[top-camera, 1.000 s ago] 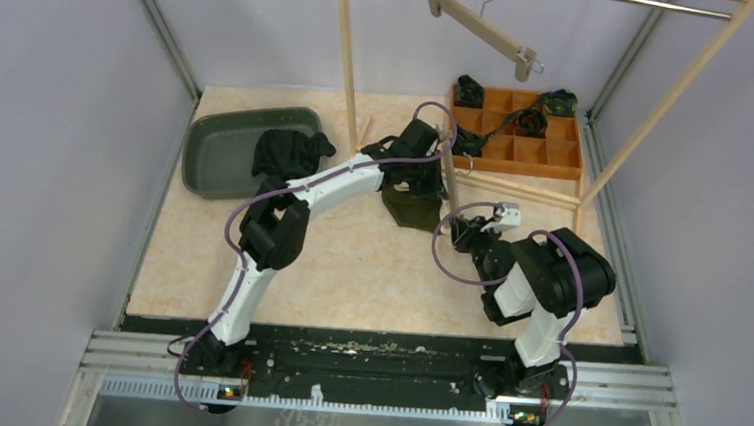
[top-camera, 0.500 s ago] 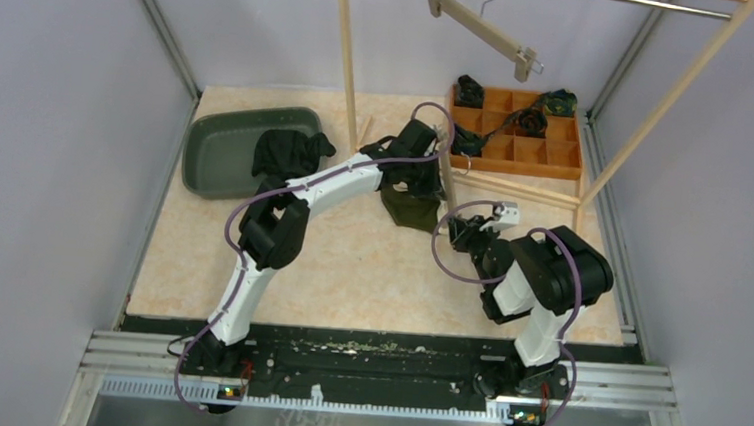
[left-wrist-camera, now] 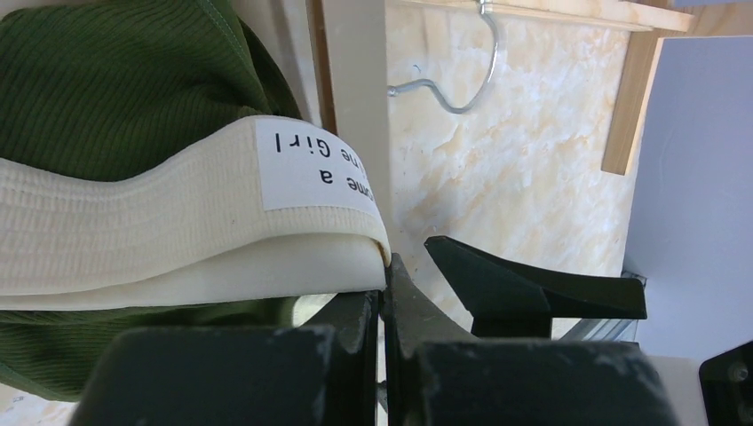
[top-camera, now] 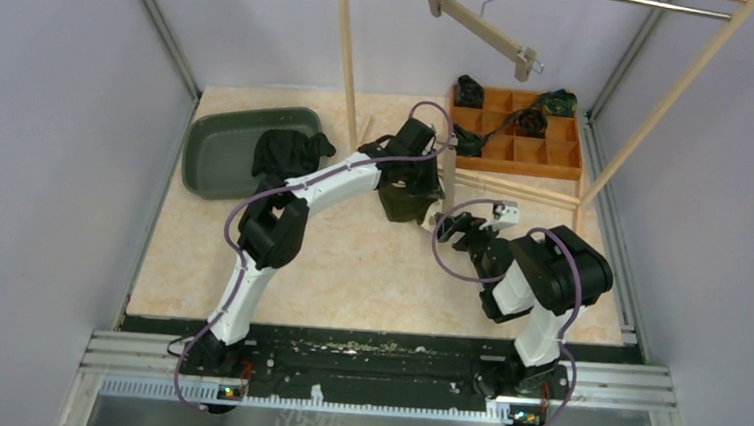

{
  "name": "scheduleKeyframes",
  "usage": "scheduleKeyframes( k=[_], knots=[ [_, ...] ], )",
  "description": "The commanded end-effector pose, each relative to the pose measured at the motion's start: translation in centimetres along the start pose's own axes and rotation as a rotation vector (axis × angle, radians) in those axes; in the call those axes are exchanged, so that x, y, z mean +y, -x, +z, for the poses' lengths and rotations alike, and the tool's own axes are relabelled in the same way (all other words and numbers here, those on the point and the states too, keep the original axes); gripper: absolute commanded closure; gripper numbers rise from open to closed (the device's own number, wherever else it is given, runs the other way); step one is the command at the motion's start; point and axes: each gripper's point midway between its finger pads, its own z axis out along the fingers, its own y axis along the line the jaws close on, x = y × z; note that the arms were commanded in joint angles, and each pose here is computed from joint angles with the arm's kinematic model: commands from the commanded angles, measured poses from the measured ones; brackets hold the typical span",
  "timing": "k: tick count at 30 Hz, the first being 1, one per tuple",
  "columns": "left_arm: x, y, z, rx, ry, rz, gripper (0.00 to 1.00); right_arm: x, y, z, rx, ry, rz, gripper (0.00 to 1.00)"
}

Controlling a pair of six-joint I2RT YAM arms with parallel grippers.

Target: Clip the underwear to the hanger

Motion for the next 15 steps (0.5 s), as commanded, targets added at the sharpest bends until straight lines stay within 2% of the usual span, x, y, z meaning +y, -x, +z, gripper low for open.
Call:
scheduleKeyframes(
  k=[1, 3, 5, 8, 10, 12, 15],
  knots=[
    [-1.9, 1.7, -2.0, -0.046, -0.057, 0.012, 1.0, 2.5, 5.0, -0.7, -0.195, 0.088, 0.017, 0.12],
    [-1.7, 1.5, -1.9, -0.038, -0.056, 0.015, 0.97, 2.5, 5.7, -1.4, -0.22, 0.082, 0.0, 0.11],
    [-1.6, 1.4, -1.9, -0.035, -0.057, 0.021, 0.85, 2.6, 6.8, -2.2, -0.253, 0.08, -0.011, 0.11],
    [-1.4, 1.6, -2.0, -0.041, -0.053, 0.03, 0.53, 2.1, 7.5, -3.4, -0.275, 0.066, -0.009, 0.1],
    [-1.5, 2.2, -2.5, -0.061, -0.056, 0.035, 0.4, 1.8, 7.7, -4.0, -0.273, 0.053, -0.016, 0.1],
    [-1.8, 3.0, -3.0, -0.084, -0.064, 0.043, 0.34, 1.6, 7.9, -4.3, -0.265, 0.038, -0.026, 0.09],
    [-2.3, 4.4, -3.9, -0.117, -0.071, 0.053, 0.33, 1.3, 8.2, -4.6, -0.242, 0.004, -0.042, 0.09]
  ],
)
